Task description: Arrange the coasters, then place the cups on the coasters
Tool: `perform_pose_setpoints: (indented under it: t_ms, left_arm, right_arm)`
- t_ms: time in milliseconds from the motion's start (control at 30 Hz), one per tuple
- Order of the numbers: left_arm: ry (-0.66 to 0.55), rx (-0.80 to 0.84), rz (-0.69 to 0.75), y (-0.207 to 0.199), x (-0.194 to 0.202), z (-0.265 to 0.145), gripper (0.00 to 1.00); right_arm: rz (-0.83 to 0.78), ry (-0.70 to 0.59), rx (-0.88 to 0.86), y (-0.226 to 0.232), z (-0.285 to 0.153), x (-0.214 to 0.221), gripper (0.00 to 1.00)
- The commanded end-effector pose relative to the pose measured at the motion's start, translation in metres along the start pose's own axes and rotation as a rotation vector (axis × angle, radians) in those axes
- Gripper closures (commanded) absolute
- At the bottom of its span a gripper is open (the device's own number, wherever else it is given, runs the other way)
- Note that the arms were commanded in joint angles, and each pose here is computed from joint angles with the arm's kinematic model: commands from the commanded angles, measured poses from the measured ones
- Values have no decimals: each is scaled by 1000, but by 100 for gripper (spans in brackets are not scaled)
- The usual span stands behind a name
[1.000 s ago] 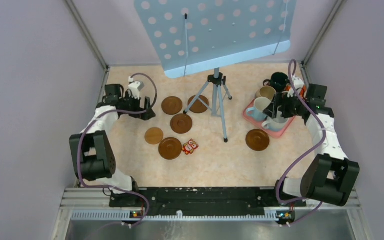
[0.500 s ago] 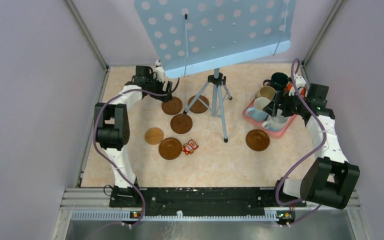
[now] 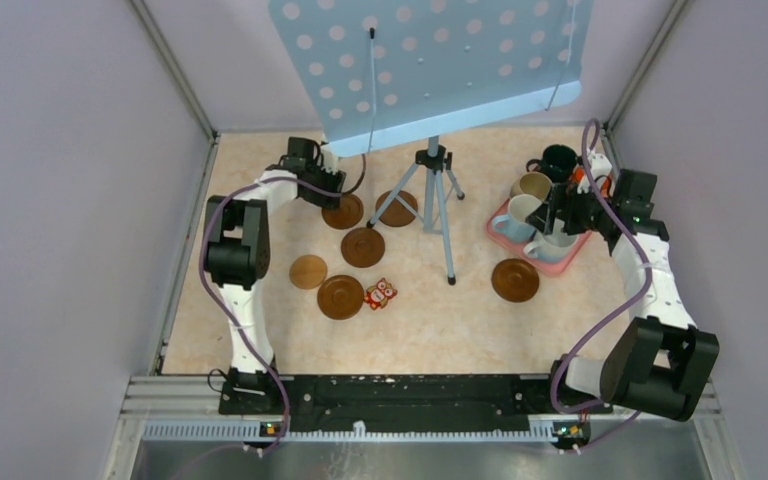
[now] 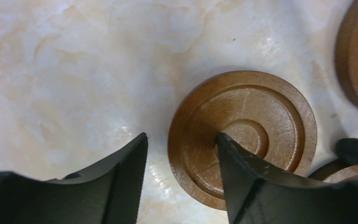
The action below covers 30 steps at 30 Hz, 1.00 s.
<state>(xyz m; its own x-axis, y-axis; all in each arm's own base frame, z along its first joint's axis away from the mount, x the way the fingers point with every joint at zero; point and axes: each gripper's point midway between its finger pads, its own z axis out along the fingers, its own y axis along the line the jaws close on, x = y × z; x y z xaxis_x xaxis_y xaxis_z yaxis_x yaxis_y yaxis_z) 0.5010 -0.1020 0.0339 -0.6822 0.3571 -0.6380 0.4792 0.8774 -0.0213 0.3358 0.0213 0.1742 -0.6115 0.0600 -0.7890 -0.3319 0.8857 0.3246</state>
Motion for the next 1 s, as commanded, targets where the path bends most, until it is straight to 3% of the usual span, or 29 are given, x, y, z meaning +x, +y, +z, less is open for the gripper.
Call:
perform_pose_setpoints:
  t_ms: [0, 267, 467, 600, 967]
  left_arm:
    - [63, -87, -27, 34, 27, -11, 41]
    - [118, -122, -166, 102, 84, -50, 59]
    - [153, -236, -232, 164, 139, -92, 59]
    - [170, -253, -256, 185, 163, -103, 59]
    - [81, -143, -265, 181, 125, -79, 59]
  right_arm:
    - [-46, -62, -3, 4, -5, -17, 10]
    - [-48, -60, 1, 3, -5, -15, 10]
    - [-48, -62, -8, 5, -6, -15, 10]
    - [-51, -64, -11, 6, -6, -16, 10]
    - [-43, -65, -9, 6, -7, -17, 11]
